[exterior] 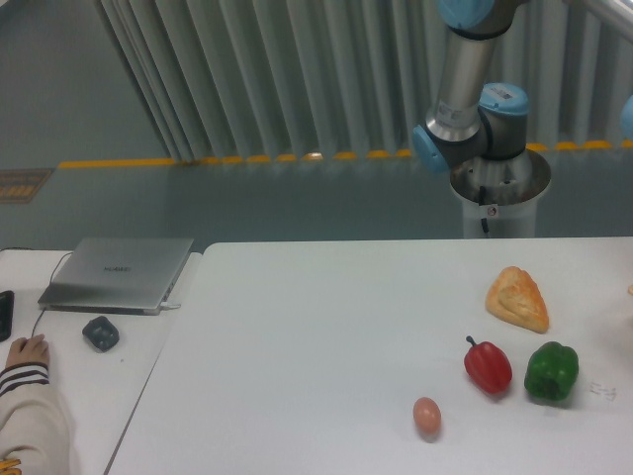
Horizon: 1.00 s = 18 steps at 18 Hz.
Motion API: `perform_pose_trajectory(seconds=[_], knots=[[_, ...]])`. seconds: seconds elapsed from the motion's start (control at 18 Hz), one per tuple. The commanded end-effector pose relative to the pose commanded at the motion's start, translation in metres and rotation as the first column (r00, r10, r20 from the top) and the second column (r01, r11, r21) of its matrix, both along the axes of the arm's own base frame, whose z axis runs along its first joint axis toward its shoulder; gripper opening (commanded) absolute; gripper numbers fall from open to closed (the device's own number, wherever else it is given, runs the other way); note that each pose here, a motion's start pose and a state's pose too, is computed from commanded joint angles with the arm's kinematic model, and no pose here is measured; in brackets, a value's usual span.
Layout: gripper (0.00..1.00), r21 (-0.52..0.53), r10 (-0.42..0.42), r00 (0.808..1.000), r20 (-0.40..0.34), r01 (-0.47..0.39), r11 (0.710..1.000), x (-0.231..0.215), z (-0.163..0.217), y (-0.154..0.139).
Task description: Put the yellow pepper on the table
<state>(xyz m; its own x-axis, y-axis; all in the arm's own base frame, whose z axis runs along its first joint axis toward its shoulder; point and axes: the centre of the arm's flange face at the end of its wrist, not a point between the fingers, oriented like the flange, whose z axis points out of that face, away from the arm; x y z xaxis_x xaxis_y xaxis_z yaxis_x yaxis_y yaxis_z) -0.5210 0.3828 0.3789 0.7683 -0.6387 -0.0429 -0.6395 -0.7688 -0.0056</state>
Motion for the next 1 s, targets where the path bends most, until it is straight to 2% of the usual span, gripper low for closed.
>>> perform_pose_trajectory(seconds=[0.44,0.56,0.72,0.83,1.0], knots=[[1.00,-0.009,0.006,1.000,0.005,-0.006,1.000,0.000,-0.005,-0.003],[1.00,-0.007,0.032,0.999,0.005,-0.032,0.999,-0.003,-0.006,-0.013],[1.00,0.009,0.104,0.994,-0.020,-0.104,0.995,-0.013,-0.004,-0.038],[1.00,0.018,0.141,0.989,-0.037,-0.140,0.990,-0.013,-0.001,-0.041],[1.00,0.037,0.262,0.964,-0.044,-0.261,0.965,-0.022,0.002,-0.054]])
